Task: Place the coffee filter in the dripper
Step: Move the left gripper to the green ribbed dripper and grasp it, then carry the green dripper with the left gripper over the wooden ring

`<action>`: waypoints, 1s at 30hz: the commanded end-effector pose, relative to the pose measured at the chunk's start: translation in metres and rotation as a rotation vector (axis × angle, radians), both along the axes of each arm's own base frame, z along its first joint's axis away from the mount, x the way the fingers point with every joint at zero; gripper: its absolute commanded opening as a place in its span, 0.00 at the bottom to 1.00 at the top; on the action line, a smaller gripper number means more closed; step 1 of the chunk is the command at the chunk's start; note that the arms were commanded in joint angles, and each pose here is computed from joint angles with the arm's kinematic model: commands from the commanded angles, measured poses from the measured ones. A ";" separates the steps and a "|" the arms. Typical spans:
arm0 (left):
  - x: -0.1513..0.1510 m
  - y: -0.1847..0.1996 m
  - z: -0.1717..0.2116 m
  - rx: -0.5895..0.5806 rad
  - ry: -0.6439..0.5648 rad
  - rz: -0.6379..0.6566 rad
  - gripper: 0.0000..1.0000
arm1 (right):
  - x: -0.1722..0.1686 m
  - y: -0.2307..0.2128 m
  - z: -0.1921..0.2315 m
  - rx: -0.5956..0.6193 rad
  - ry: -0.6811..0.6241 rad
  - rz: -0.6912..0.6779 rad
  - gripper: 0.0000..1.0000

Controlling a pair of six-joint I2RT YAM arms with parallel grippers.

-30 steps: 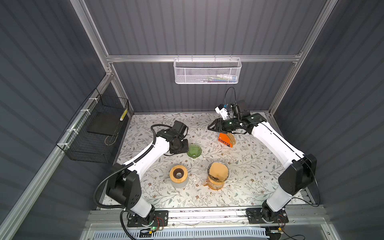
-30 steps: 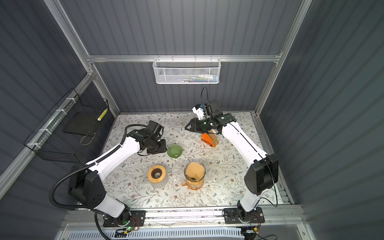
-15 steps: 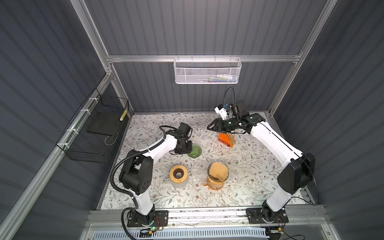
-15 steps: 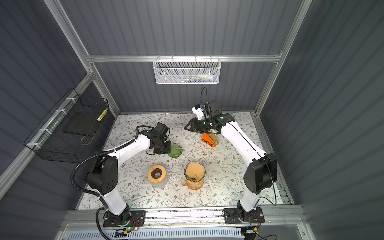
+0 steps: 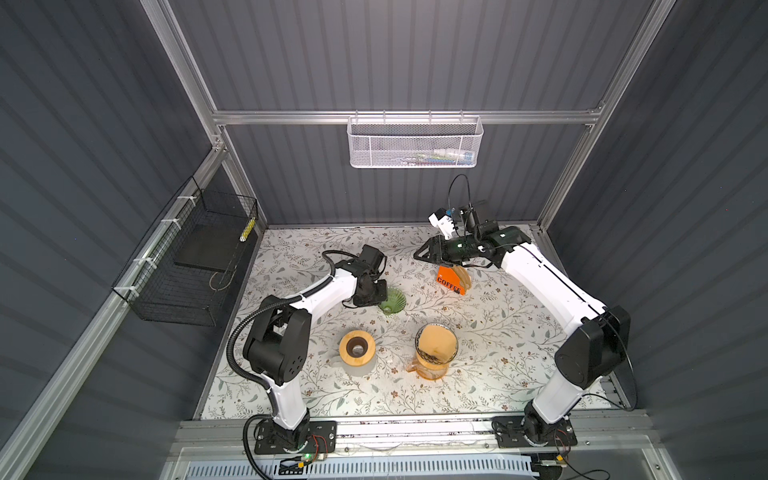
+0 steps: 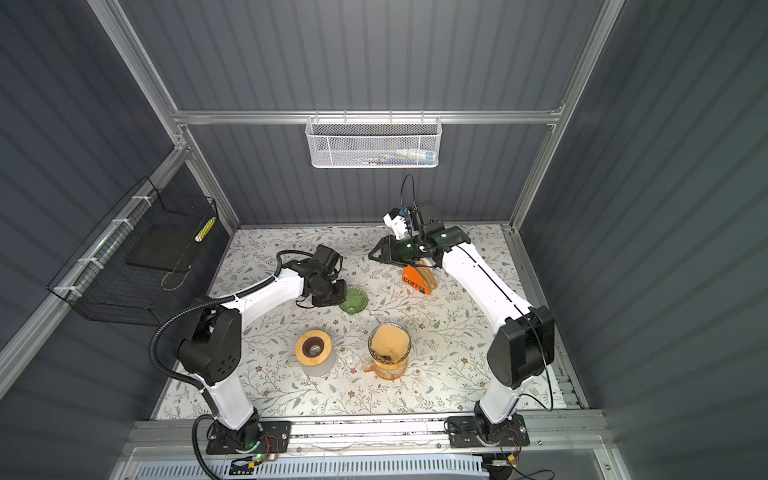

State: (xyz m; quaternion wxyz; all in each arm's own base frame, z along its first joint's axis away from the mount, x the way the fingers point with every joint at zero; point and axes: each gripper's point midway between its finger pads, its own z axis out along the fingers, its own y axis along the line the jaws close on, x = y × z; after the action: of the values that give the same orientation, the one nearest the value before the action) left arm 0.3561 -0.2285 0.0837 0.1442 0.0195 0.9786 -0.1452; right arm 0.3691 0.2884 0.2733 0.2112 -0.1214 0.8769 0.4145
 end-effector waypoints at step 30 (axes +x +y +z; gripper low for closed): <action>-0.118 0.078 0.152 -0.084 -0.104 0.155 0.00 | -0.073 0.039 0.051 0.037 -0.115 0.183 0.42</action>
State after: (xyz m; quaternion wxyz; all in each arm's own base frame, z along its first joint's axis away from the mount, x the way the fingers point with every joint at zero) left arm 0.2665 -0.1669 0.2582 0.2559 -0.0270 0.9459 -0.1974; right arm 0.3050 0.3248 0.3192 0.2248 -0.2058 0.8437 0.4419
